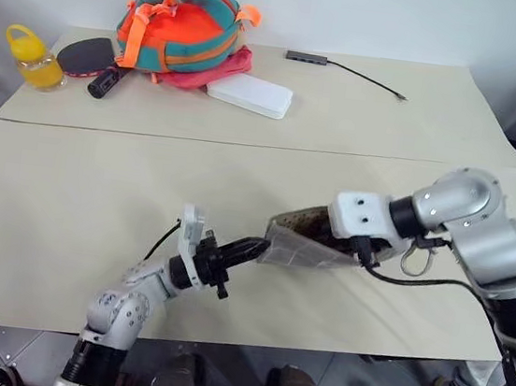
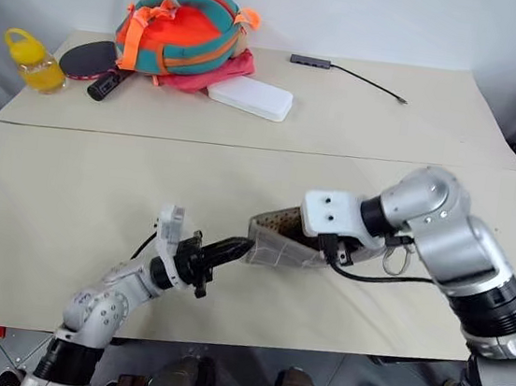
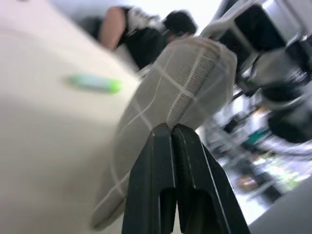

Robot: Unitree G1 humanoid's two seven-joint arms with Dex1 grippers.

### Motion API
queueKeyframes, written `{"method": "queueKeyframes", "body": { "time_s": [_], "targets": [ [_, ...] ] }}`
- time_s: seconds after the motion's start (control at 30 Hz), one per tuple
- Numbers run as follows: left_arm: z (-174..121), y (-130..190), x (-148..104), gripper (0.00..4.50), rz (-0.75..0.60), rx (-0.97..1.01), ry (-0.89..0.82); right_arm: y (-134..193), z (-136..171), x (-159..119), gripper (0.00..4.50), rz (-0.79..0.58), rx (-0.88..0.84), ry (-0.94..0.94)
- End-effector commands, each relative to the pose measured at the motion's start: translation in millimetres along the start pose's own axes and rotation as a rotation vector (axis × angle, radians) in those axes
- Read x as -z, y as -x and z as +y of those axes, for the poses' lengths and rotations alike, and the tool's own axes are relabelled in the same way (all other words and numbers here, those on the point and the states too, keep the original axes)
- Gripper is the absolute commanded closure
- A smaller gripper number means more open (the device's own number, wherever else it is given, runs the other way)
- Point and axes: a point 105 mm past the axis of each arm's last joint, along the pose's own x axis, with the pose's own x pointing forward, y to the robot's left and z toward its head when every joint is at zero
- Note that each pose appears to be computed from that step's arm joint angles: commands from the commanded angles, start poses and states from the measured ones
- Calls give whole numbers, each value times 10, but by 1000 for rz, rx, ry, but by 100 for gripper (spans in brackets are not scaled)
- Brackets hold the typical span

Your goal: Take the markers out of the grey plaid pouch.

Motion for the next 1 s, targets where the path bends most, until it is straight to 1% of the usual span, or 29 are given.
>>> {"method": "queueKeyframes", "body": {
  "time_s": [0.03,0.1,0.17,0.33,0.43,0.63,0.73,0.93,1.0],
  "targets": [
    [-10,23,-25,450,-18,-11,-103,11,-32,-2,290,14,44,32],
    [12,50,17,450,-17,-36,-92,-75,-87,95,290,59,94,57],
    [-11,57,35,450,-15,-29,-110,-107,-98,153,290,90,105,61],
    [-34,59,31,450,-16,-22,-124,-118,-101,205,290,117,110,59],
    [-37,53,26,450,-22,-25,-125,-161,-38,277,290,136,76,22],
    [-47,49,33,450,-19,-24,-130,-220,48,304,290,120,35,-36],
    [-46,37,28,450,-22,-26,-130,-226,-11,336,290,135,73,-17],
    [-47,30,12,450,-26,-27,-139,-346,28,496,290,174,55,-13],
    [-44,36,8,450,-25,-31,-147,-362,29,474,327,143,60,-25]
  ]
}}
